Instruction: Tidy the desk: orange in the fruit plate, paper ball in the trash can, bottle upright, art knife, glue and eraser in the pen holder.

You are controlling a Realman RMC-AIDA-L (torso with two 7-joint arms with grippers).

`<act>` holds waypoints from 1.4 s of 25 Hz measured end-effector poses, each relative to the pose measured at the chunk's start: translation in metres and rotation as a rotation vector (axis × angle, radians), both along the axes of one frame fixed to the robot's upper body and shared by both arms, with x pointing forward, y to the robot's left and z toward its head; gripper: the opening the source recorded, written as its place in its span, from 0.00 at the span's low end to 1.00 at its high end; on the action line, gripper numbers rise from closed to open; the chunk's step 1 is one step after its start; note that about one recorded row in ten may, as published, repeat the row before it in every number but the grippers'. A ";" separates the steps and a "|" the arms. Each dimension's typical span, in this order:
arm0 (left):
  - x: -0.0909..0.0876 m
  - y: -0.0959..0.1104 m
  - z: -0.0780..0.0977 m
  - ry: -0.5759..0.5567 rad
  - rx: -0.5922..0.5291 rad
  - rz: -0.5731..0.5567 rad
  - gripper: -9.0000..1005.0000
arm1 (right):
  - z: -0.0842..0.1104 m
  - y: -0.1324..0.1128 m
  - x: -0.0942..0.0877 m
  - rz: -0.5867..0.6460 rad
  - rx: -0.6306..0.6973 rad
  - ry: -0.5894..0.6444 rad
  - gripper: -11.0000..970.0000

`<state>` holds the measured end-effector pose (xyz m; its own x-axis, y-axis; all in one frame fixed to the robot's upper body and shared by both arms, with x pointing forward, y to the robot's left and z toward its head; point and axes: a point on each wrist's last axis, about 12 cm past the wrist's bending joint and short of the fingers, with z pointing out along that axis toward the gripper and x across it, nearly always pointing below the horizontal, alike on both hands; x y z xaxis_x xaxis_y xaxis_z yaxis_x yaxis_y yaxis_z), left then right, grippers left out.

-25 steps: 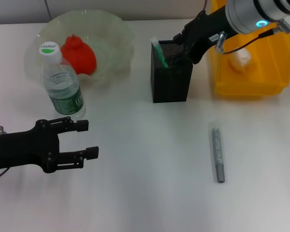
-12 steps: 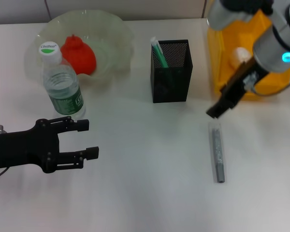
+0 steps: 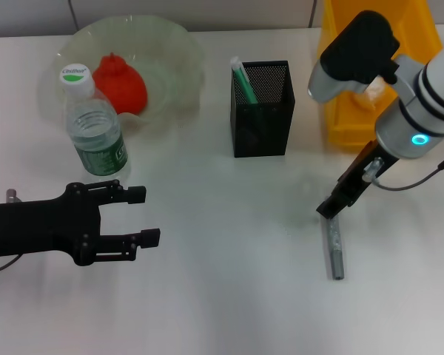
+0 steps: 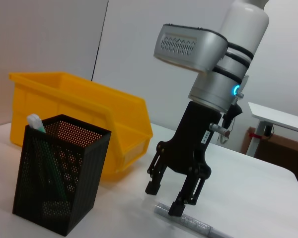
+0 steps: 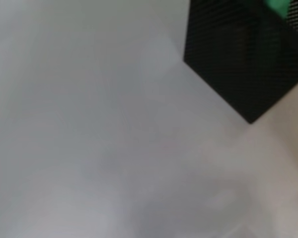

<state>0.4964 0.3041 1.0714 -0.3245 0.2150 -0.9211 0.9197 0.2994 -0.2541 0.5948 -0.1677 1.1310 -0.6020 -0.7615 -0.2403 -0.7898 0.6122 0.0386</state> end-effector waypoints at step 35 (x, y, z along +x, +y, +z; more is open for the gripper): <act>0.001 -0.001 0.000 0.000 -0.008 0.010 0.79 | 0.062 -0.067 0.014 -0.091 1.015 -0.220 0.15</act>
<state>0.4975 0.3033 1.0715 -0.3263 0.2043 -0.9229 0.9168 0.3061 -0.2564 0.6092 -0.2344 1.1928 -0.5127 -0.0939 -0.8534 -0.7941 0.4298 0.4298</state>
